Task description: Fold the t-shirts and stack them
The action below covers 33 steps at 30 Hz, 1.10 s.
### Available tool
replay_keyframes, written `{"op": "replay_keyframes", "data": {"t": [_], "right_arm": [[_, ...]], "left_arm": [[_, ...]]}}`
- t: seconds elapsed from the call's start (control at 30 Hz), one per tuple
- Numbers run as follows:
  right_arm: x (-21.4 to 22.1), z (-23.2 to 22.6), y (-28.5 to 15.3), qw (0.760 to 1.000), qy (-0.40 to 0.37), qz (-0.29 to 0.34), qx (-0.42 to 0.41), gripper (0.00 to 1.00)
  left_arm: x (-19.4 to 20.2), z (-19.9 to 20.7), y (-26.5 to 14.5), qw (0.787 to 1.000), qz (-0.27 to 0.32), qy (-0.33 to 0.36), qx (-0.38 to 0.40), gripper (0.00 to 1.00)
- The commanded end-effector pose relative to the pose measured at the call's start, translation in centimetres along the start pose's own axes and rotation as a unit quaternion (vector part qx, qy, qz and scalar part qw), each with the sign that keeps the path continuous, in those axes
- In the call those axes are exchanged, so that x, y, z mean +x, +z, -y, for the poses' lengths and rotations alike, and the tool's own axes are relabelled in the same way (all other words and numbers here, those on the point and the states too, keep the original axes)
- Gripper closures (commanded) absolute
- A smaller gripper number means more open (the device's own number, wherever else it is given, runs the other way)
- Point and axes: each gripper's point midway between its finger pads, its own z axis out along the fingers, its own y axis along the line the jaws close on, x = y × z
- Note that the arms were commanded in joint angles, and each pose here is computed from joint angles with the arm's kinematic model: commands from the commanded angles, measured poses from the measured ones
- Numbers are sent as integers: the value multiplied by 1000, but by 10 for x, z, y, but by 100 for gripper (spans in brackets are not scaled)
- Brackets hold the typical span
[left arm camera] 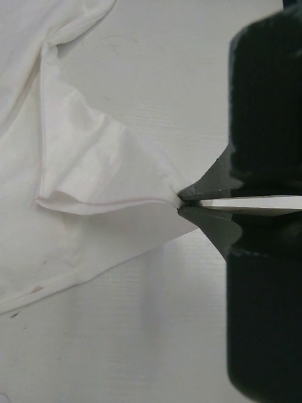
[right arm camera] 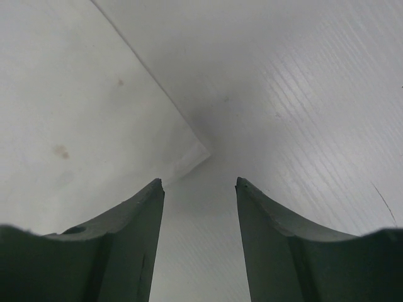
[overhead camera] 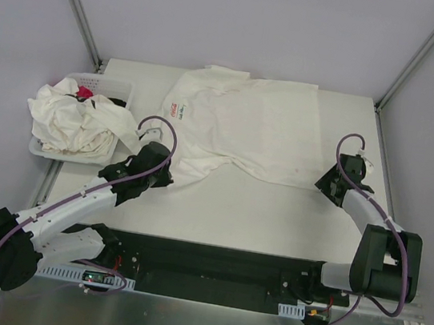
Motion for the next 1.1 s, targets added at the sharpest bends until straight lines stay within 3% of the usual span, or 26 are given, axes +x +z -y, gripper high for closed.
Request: {"op": "replay_keyframes", "data": {"t": [0.0, 1.07], "right_arm": [[-11, -4, 2, 1000, 19, 15, -2, 48], [-14, -16, 21, 999, 41, 2, -3, 55]], "left_arm": [[-11, 5, -5, 1000, 13, 11, 0, 100], [-28, 13, -10, 999, 23, 29, -4, 100]]}}
